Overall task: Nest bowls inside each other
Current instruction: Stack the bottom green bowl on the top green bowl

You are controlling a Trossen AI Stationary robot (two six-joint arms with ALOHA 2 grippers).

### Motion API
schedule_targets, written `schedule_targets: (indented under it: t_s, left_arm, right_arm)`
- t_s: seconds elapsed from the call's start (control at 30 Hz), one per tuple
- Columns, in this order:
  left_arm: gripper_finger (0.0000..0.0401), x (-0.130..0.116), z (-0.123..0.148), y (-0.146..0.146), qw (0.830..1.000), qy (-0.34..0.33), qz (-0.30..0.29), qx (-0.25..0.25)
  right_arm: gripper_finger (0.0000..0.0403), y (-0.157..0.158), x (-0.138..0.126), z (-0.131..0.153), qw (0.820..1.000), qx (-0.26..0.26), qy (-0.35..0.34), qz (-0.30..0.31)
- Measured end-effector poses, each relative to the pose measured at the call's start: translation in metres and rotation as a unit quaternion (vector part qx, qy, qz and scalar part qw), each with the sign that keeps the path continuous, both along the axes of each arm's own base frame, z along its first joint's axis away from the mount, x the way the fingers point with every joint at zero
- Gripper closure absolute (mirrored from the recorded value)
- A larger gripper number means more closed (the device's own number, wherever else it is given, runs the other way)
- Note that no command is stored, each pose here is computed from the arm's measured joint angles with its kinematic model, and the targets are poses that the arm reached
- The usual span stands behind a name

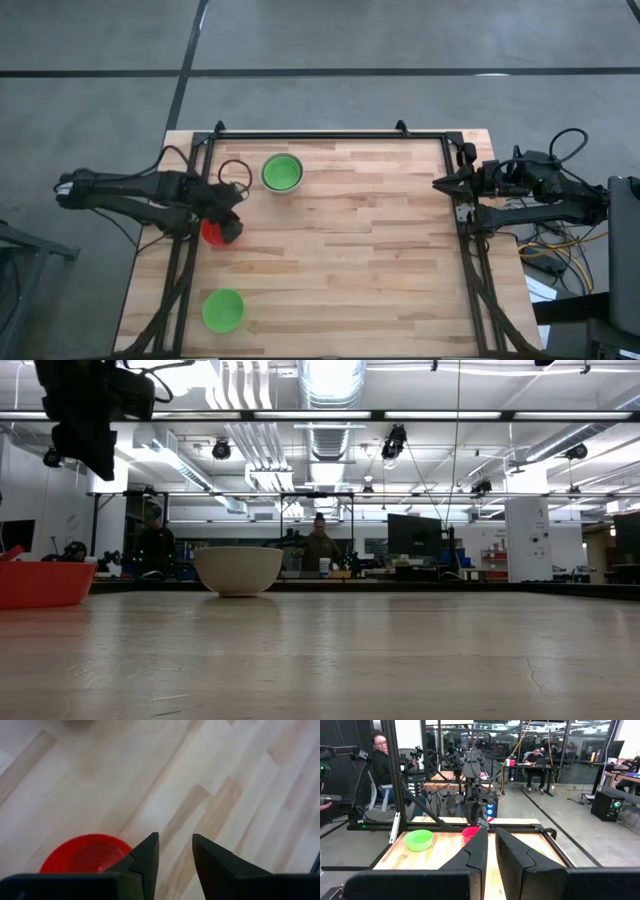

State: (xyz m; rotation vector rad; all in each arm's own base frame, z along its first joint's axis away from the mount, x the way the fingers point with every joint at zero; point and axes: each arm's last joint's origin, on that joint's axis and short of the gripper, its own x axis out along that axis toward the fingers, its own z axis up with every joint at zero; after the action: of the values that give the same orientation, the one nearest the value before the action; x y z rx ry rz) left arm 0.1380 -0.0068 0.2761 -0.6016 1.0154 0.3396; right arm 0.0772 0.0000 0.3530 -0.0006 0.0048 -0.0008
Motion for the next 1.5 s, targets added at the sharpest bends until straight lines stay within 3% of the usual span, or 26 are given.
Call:
schedule_targets:
  t_s: [0.5, 1.03, 1.5]
  left_arm:
    - [0.0279, -0.008, -0.004, -0.04, 0.992, 0.003, -0.125, -0.003]
    - [0.0279, -0.015, -0.019, -0.081, 0.967, -0.048, -0.249, -0.008]
    - [0.0279, -0.018, -0.05, -0.096, 0.961, -0.061, -0.268, -0.036]
  right_arm:
    - [0.0369, 0.0, 0.0, 0.0, 1.0, 0.0, 0.0, 0.0]
    - [0.0369, 0.0, 0.0, 0.0, 1.0, 0.0, 0.0, 0.0]
    - [0.0369, 0.0, 0.0, 0.0, 1.0, 0.0, 0.0, 0.0]
